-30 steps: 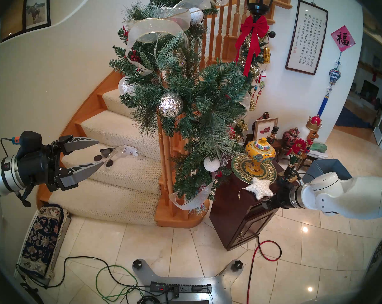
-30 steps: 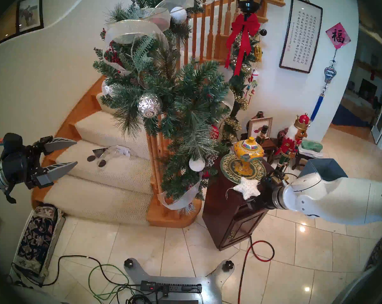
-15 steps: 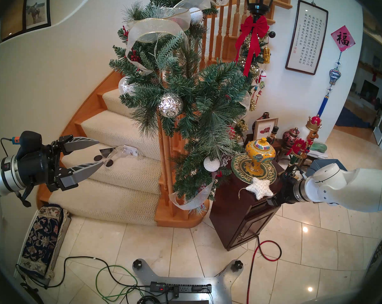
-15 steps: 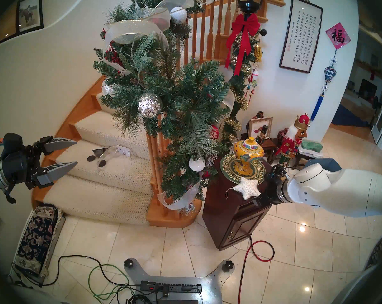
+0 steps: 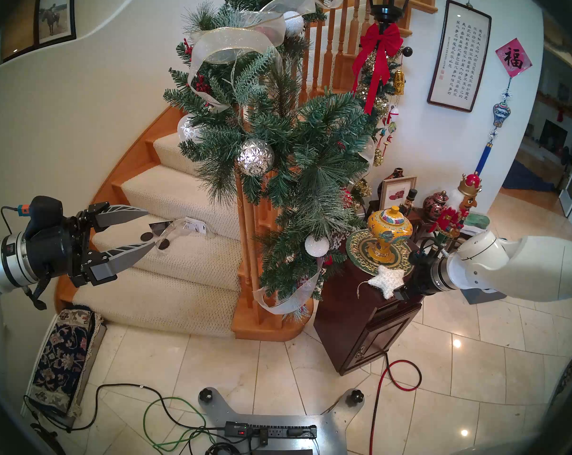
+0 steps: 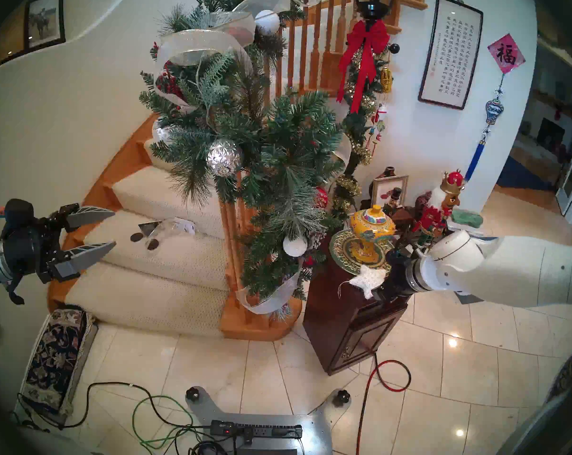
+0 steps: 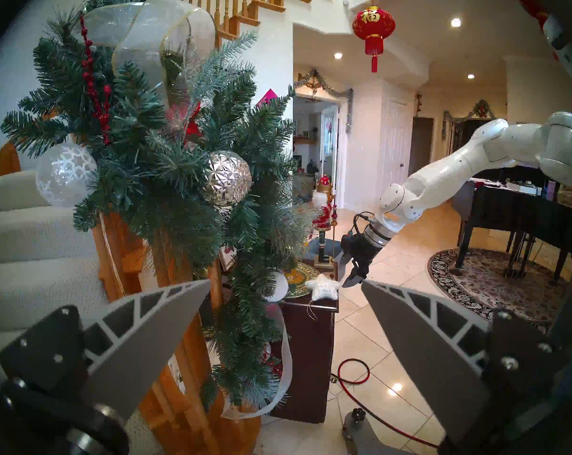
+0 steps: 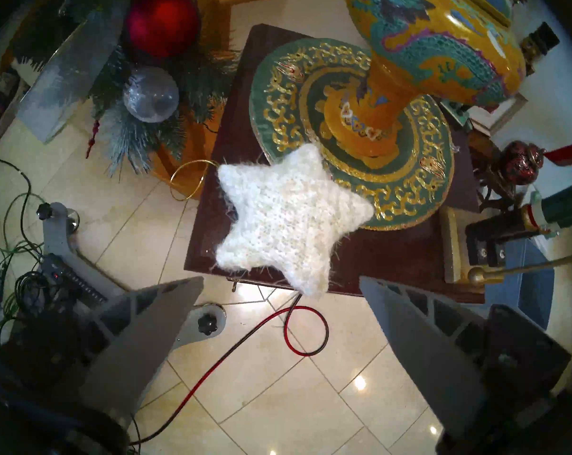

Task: Hang the ornament onto the Christmas-tree-style decoration

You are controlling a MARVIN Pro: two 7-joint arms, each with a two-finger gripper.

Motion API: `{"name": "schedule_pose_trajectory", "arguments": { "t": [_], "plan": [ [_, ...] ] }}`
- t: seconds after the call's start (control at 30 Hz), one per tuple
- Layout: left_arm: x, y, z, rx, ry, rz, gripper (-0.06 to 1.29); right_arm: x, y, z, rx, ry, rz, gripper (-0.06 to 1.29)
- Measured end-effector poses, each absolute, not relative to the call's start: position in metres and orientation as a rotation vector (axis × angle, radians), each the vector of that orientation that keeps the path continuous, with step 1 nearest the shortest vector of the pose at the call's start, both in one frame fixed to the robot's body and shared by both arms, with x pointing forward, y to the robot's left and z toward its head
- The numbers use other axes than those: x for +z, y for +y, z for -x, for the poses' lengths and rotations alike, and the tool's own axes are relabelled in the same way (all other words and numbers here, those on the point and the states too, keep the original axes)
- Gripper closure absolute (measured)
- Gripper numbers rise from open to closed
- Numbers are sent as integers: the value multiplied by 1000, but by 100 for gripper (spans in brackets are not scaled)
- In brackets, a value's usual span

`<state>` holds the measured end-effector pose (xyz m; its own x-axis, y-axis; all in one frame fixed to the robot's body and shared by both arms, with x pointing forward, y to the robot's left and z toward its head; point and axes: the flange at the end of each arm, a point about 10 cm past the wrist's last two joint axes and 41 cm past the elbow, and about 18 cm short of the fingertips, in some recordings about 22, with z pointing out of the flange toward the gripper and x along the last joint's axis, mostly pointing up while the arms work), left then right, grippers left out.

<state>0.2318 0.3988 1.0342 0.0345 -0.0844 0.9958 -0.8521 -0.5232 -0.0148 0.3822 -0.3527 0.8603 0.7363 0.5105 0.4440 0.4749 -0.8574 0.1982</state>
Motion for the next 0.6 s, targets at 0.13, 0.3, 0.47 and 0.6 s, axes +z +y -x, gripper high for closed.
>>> {"name": "schedule_pose_trajectory", "arguments": {
  "t": [0.13, 0.3, 0.47, 0.6],
  "plan": [
    [1034, 399, -232, 1551, -957, -1683, -3, 859, -352, -388, 742, 817, -2864, -1],
    [1034, 399, -232, 1551, -957, -1683, -3, 857, -350, -394, 706, 823, -2864, -1],
    [1034, 399, -232, 1551, -957, -1683, -3, 856, -349, -397, 680, 835, -2862, -1],
    [1034, 399, -232, 1551, -957, -1683, -3, 856, -349, -399, 663, 847, -2858, -1]
  ]
}}
